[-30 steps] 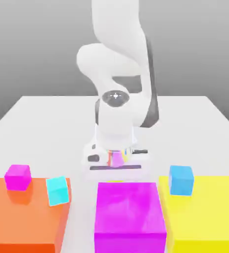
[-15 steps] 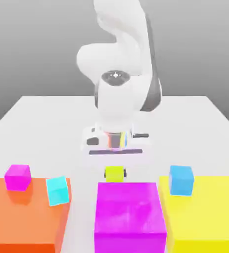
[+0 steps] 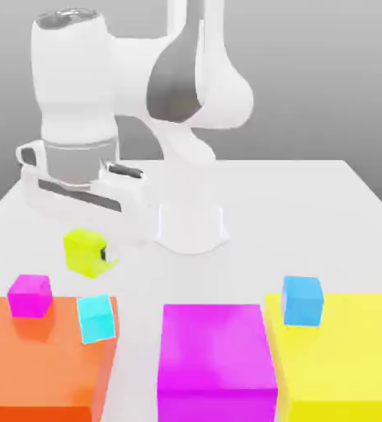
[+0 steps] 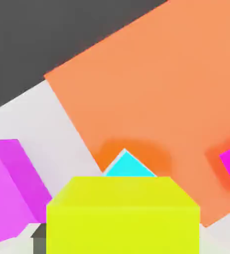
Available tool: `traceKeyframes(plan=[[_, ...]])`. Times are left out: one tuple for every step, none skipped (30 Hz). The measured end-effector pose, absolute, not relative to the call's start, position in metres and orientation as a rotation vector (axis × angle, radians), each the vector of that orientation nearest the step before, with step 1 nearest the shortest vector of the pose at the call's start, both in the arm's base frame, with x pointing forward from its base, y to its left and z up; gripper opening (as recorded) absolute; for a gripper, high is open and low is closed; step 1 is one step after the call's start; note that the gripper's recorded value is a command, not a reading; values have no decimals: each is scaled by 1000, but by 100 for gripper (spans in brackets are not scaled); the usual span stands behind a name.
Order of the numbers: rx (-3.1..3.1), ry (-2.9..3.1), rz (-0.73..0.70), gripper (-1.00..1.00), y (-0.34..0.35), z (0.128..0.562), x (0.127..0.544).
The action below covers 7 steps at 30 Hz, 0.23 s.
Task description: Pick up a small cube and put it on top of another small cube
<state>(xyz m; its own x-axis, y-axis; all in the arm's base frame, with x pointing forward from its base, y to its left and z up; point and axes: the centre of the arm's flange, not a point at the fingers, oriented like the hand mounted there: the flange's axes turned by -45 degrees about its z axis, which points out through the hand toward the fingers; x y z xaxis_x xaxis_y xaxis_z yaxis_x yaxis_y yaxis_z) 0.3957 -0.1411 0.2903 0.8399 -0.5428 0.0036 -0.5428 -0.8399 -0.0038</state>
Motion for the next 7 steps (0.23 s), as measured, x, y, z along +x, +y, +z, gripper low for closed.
traceKeyframes(plan=[[-3010, 891, -4, -100, -142, 277, 395], [-3010, 893, -2, 100, -142, 265, 395], [-3010, 893, -2, 100, -142, 265, 395], [-3010, 893, -2, 100, -142, 265, 395], [-3010, 893, -2, 100, -142, 265, 395], [-3010, 893, -2, 100, -142, 265, 395], [-3010, 893, -2, 100, -142, 265, 395]])
